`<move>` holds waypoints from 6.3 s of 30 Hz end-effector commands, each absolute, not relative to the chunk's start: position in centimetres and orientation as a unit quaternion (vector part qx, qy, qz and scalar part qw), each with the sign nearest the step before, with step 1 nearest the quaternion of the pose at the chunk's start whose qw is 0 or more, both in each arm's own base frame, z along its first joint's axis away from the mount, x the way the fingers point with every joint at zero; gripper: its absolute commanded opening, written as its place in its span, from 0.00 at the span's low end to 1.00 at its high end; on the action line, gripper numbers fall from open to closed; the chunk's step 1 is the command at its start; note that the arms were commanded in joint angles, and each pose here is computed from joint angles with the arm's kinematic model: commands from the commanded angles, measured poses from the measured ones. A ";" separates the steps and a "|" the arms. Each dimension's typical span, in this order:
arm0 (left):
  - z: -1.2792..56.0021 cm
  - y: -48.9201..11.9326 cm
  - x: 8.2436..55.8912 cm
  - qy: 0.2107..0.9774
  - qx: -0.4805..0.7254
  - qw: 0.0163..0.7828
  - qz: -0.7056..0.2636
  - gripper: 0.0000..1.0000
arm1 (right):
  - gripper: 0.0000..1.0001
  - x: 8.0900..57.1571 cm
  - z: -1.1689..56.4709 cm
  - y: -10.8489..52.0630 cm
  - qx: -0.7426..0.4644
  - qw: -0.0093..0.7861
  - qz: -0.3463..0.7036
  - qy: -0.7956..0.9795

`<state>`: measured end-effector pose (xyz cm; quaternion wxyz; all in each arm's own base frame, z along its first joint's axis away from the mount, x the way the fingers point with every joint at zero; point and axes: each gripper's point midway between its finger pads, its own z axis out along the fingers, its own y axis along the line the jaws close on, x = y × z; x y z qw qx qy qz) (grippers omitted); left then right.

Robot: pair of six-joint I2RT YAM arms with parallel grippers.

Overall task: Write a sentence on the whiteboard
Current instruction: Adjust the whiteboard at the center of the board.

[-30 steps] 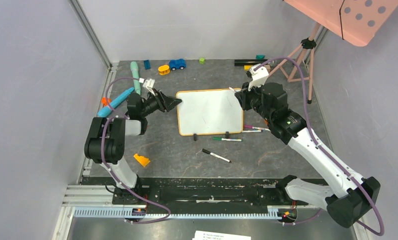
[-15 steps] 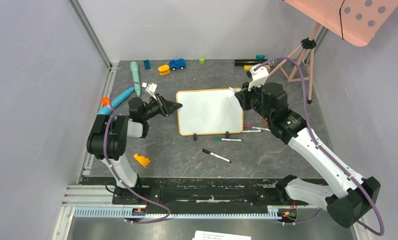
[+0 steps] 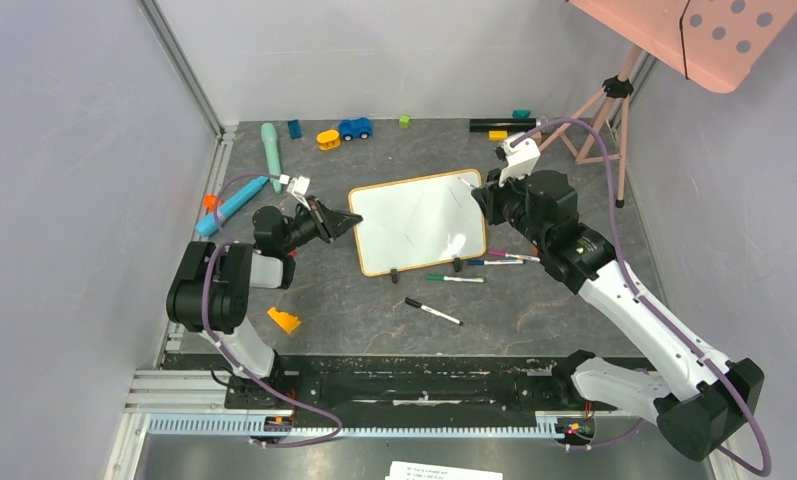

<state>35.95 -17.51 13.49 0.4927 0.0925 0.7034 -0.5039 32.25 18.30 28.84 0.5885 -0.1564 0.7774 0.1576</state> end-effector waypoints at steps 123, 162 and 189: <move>12.8 -22.6 34.9 0.733 0.160 0.416 -0.515 0.45 | 0.00 46.4 11.7 15.7 -0.086 0.331 0.352 0.871; 11.4 -23.3 34.2 0.739 0.180 0.371 -0.532 0.22 | 0.00 41.8 11.7 17.5 -0.105 0.313 0.388 0.861; 12.0 -21.2 34.2 0.751 0.142 0.418 -0.491 1.00 | 0.00 46.1 13.0 7.3 0.044 0.387 0.244 0.888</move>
